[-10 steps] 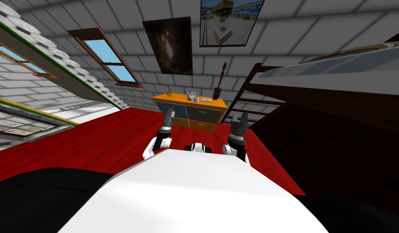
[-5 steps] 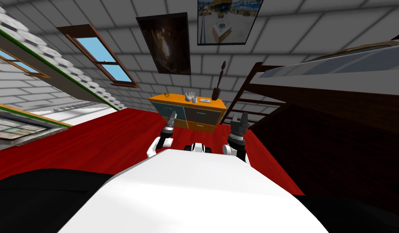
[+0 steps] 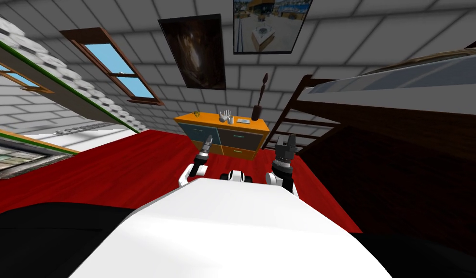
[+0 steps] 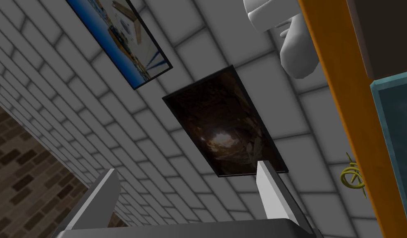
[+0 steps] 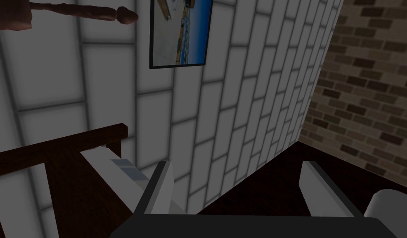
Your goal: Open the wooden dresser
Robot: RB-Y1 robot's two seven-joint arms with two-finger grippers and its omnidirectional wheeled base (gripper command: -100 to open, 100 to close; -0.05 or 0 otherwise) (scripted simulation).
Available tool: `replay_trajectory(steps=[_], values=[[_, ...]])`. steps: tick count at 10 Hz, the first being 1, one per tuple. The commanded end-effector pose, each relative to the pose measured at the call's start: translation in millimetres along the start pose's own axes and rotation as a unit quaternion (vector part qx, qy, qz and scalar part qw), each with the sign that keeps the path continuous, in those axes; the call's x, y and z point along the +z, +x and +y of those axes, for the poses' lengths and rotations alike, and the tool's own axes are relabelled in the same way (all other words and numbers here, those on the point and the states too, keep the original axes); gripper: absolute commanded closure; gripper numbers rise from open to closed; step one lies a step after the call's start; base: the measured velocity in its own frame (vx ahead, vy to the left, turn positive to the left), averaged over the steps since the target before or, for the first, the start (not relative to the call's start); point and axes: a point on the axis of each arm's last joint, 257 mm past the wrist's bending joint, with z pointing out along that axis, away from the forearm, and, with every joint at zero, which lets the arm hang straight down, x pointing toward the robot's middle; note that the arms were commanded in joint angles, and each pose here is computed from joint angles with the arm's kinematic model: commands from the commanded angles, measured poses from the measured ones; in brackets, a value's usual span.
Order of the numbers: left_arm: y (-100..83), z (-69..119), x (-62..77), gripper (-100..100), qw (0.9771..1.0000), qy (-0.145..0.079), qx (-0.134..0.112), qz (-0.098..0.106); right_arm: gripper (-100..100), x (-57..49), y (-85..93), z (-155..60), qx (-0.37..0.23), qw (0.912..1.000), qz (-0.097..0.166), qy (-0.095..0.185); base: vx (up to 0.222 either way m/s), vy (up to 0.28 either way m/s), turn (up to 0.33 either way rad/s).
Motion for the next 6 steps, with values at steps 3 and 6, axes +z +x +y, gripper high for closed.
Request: replay_trajectory(steps=[3, 6], values=[[20.5, 42.8, -6.5, -100, 0.9991, -0.037, 0.008, 0.018, 0, 0.0, 0.0, 0.0, 0.000, 1.0000, 0.000, 0.000, 0.102, -0.044, -0.016], [33.9, 68.6, -14.2, -100, 0.9977, -0.061, 0.010, 0.029, 0, 0.0, 0.0, 0.0, 0.000, 1.0000, 0.000, 0.000, 0.090, -0.038, -0.015]])
